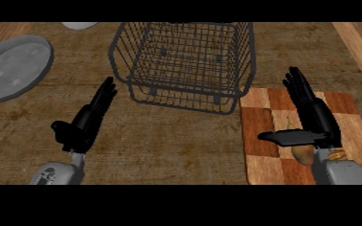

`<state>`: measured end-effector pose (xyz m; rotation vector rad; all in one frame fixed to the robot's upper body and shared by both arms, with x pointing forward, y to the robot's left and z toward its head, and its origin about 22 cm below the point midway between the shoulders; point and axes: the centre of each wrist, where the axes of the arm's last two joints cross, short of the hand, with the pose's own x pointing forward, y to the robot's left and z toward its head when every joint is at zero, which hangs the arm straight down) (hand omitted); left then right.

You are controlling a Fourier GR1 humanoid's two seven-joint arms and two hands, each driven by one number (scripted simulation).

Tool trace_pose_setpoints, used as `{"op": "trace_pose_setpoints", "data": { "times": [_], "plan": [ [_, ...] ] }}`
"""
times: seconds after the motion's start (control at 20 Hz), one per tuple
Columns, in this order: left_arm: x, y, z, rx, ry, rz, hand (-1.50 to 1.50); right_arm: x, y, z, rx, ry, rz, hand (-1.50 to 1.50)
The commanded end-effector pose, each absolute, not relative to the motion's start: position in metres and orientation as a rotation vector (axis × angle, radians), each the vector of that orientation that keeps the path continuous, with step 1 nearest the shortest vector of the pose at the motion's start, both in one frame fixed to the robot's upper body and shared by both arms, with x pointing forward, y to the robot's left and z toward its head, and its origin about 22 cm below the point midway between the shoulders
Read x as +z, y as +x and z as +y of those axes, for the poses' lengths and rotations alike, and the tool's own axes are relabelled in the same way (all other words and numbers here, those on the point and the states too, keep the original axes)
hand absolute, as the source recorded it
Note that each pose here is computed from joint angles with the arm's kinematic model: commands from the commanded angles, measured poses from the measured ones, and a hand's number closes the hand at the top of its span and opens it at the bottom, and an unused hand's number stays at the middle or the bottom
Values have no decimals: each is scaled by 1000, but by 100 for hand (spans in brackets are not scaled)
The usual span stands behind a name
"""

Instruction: Pick the croissant from the cutting board and place it in the tiered basket

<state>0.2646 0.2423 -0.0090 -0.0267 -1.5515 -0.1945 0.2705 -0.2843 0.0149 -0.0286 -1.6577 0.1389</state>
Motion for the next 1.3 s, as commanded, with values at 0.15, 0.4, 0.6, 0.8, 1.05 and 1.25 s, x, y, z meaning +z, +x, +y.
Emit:
{"op": "trace_pose_setpoints", "data": {
  "times": [0.15, 0.4, 0.6, 0.8, 1.05, 1.25],
  "plan": [
    [-19, 261, 241, -215, -51, -1539, 0, 89, 262, -337, 431, -284, -1729, -150],
    [-20, 262, 236, -202, -49, -1528, 0, 143, 257, -359, 857, -628, -1439, -150],
    [-25, 260, 245, -206, -39, -1518, 0, 181, 247, -361, 1168, -759, -1148, -150],
    [-22, 263, 237, -205, -44, -1513, 0, 198, 233, -334, 1328, -769, -965, -150],
    [-26, 261, 247, -232, -80, -1528, 0, 214, 214, -296, 1294, -755, -920, -150],
    [-20, 282, 227, -220, -69, -1532, 0, 199, 215, -286, 1271, -757, -890, -150]
  ]
}}
